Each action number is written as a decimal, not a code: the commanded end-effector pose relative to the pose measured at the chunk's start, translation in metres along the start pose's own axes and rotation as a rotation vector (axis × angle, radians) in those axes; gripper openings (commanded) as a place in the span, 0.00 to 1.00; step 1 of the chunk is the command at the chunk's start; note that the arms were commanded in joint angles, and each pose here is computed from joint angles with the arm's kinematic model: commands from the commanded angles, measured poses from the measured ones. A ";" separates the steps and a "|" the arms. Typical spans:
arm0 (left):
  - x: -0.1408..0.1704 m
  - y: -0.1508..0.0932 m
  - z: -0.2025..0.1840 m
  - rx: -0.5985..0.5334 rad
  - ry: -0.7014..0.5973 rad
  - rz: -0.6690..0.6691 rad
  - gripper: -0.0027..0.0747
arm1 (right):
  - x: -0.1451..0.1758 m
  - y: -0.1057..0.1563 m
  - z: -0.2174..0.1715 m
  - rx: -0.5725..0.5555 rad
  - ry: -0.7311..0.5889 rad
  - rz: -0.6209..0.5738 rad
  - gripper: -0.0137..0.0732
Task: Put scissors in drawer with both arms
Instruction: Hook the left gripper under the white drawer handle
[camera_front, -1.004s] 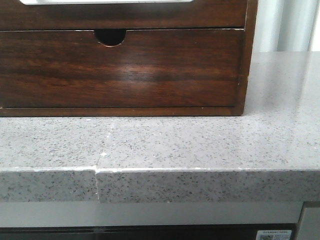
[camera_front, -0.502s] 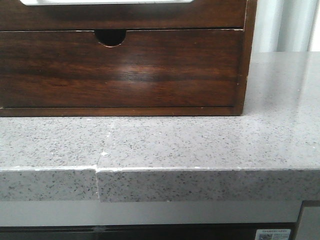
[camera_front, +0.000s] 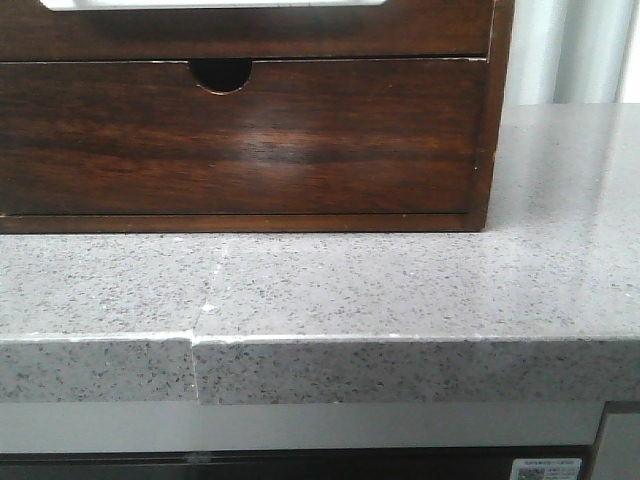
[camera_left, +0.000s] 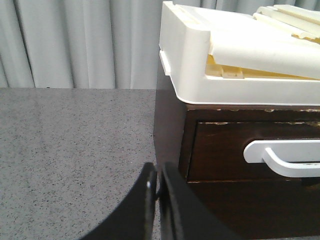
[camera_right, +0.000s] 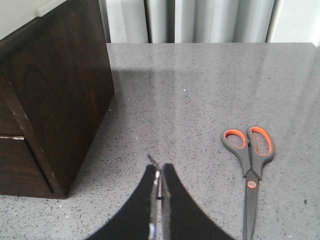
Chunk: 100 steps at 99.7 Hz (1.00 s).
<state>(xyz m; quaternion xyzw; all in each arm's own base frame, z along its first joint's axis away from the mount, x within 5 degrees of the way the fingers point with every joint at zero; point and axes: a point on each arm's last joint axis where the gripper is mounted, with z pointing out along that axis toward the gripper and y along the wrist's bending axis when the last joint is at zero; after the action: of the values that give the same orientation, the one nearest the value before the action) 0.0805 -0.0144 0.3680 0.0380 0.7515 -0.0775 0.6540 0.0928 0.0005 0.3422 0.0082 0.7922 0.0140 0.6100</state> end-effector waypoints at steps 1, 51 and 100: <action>-0.017 0.000 -0.002 -0.003 -0.088 -0.007 0.01 | -0.018 -0.001 -0.003 0.018 -0.100 -0.012 0.08; -0.016 0.003 -0.002 -0.040 -0.079 0.071 0.50 | -0.018 -0.005 -0.003 0.059 -0.096 -0.091 0.54; -0.019 -0.004 0.000 0.047 -0.127 -0.136 0.54 | -0.018 -0.006 -0.003 0.075 -0.101 -0.116 0.73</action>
<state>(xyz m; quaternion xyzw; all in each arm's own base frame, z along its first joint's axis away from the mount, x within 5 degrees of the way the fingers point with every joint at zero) 0.0809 -0.0143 0.3679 0.0395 0.7520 -0.0752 0.6537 0.0925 -0.0046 0.3416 -0.0149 0.7942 -0.0390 0.6063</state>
